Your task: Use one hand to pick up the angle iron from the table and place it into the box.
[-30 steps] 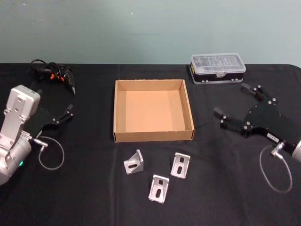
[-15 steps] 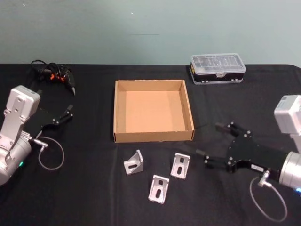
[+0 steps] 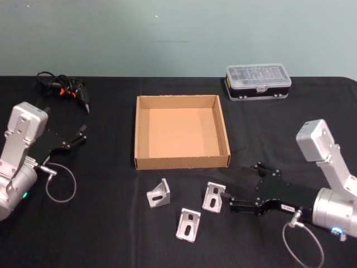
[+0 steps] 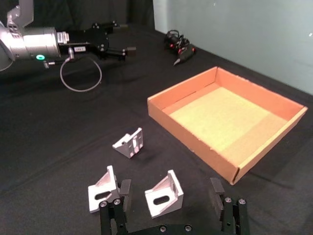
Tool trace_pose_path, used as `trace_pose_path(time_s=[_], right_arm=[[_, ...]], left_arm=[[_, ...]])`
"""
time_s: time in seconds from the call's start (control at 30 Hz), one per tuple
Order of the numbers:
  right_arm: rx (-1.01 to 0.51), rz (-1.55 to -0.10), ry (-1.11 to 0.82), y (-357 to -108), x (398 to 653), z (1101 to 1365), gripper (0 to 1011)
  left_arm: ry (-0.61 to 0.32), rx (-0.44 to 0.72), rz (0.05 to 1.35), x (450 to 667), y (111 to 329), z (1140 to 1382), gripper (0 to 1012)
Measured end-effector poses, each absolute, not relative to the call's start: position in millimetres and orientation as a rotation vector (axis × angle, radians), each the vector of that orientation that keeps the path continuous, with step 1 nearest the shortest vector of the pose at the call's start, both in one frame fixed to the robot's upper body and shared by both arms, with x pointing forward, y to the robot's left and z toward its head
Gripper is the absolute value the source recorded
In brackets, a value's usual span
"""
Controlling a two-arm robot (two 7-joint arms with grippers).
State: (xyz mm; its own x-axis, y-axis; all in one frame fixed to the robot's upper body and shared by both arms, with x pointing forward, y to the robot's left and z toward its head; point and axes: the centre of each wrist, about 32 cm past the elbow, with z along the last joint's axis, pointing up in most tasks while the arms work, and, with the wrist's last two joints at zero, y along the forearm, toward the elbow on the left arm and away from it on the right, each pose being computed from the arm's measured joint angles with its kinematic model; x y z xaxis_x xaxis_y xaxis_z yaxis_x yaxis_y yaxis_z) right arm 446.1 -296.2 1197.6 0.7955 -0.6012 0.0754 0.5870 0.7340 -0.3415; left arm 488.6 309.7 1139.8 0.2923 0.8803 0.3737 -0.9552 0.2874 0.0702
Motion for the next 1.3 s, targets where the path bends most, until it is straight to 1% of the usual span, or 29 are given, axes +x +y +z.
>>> trace_pose_path(time_s=[0.73, 1.3], right_arm=[[-0.434, -0.642, 0.112, -273, 469, 1178, 1000], [-0.459, -0.658, 0.125, -258, 477, 1173, 1000]], left_arm=[[-0.285, 0.304, 1.248, 489, 310, 1140, 1011], [-0.285, 0.304, 1.248, 489, 310, 1140, 1011]])
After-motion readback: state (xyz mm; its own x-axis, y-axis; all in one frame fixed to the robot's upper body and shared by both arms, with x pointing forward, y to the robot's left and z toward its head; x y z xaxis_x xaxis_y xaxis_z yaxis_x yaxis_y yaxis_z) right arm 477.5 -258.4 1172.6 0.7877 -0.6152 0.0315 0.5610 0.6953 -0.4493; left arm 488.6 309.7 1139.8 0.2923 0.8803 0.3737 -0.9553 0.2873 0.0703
